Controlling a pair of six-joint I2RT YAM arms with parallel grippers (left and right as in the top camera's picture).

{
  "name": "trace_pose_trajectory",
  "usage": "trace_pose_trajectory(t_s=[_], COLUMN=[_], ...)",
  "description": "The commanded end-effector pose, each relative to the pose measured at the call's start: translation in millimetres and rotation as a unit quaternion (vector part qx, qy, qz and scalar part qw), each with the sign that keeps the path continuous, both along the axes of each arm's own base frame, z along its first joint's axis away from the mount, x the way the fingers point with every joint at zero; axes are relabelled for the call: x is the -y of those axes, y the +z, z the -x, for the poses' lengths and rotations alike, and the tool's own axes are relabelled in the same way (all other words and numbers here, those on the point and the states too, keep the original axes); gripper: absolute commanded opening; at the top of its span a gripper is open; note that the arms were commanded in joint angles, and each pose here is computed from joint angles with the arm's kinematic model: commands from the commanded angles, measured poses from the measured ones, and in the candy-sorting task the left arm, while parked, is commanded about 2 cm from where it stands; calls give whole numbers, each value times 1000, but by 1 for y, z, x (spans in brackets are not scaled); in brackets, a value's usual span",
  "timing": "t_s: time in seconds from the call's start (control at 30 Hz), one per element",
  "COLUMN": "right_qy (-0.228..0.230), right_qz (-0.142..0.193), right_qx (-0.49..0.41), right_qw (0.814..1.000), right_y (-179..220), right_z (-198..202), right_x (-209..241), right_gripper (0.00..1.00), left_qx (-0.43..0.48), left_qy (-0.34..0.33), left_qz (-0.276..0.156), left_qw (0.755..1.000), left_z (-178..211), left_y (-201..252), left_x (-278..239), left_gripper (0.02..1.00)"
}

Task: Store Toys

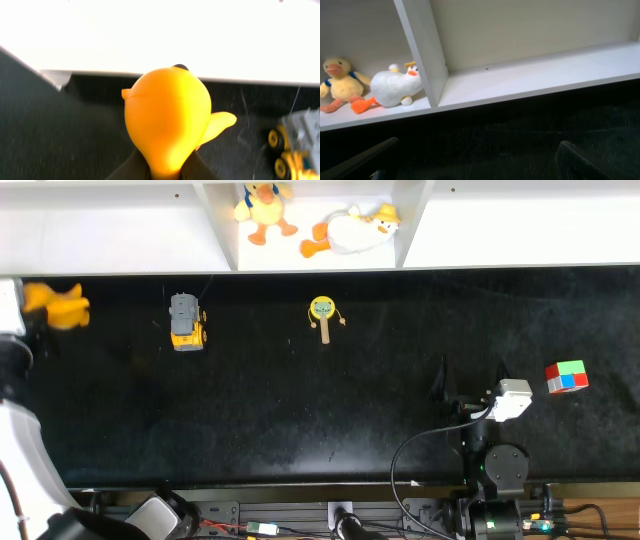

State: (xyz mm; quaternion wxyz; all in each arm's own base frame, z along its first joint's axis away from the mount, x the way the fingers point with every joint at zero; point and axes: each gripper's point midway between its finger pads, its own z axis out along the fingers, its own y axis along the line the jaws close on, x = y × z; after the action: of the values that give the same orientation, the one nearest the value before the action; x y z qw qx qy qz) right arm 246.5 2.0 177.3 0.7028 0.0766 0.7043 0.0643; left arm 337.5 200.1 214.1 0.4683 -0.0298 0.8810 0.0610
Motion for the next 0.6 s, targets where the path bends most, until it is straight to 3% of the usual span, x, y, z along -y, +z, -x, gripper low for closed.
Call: trace_pose_trajectory(t_s=[0.03, 0.1, 0.23, 0.6], right_qy=[2, 2, 2, 2], right_qz=[2, 2, 2, 2], right_qx=[0, 0, 0, 0], right_qw=[1000, 1000, 1000, 1000], right_y=[-4, -4, -4, -4], right_z=[0, 0, 0, 0], right_x=[0, 0, 0, 0], right_gripper=[993, 993, 996, 996], left_qx=[16, 18, 7, 49], left_qy=[27, 29, 94, 114], left_qz=[19, 27, 27, 20], left_qw=[999, 999, 995, 992], left_z=[-29, -40, -44, -73], left_y=[22, 25, 22, 39], left_x=[-10, -9, -15, 4], left_gripper=[53, 60, 77, 97])
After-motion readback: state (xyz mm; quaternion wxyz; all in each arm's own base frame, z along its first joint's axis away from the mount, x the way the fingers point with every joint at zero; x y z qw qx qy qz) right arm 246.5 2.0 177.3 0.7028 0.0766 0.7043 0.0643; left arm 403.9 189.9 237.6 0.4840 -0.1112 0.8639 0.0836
